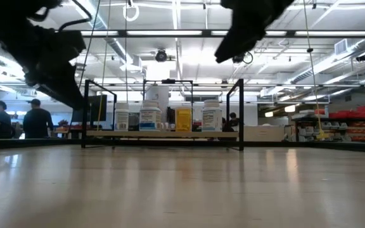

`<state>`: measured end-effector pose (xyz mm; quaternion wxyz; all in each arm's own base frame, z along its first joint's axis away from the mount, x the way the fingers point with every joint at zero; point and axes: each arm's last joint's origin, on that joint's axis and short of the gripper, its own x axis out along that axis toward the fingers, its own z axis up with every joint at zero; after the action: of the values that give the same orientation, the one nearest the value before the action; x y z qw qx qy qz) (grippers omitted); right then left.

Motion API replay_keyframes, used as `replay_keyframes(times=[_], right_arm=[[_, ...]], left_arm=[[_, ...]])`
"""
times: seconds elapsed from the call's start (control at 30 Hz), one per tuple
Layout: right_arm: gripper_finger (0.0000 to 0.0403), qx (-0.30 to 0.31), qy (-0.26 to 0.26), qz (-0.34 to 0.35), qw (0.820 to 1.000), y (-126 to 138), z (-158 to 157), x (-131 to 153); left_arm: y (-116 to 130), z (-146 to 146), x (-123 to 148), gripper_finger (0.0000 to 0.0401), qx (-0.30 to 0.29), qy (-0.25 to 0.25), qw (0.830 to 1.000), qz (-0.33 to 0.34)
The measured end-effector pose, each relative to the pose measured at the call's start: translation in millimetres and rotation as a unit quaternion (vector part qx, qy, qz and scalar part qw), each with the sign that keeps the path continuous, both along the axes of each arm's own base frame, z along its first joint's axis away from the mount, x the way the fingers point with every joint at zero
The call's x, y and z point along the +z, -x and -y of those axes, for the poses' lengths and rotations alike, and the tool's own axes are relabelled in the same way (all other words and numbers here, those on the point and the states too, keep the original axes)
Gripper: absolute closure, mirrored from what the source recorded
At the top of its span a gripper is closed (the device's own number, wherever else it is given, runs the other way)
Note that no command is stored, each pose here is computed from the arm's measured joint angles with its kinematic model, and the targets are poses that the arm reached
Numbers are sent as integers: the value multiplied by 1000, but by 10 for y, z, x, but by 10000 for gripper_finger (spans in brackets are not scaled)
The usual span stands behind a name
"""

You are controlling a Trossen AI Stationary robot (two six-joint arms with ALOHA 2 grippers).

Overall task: Pick and place medicine bottles onto shelf by color
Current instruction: Put the white pill bottle on the shelf

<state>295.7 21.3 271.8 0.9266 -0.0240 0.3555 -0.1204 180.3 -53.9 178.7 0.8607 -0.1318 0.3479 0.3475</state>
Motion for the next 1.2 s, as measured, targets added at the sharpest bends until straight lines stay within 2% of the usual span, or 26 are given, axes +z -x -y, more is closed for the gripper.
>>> replay_keyframes(times=[0.27,0.4,0.53,0.67,0.83,1.03,1.2], right_arm=[[185,25,20,-53,998,-605,157,-97],[193,34,41,-89,995,-904,254,-145],[210,67,56,-83,993,-1136,330,-66],[240,95,58,-51,992,-1310,434,104],[294,132,59,-26,989,-1501,633,209],[352,173,43,-17,984,-1746,893,87],[370,186,42,-2,982,-1923,1131,-6]], left_arm=[[84,250,-150,253,15,16,988,152],[140,363,-212,262,4,19,975,223],[212,456,-260,271,8,-2,959,285],[242,511,-291,280,12,-36,953,301],[228,517,-355,290,12,-55,955,291],[220,525,-403,299,10,-62,957,282],[219,515,-407,306,9,-71,958,277]])
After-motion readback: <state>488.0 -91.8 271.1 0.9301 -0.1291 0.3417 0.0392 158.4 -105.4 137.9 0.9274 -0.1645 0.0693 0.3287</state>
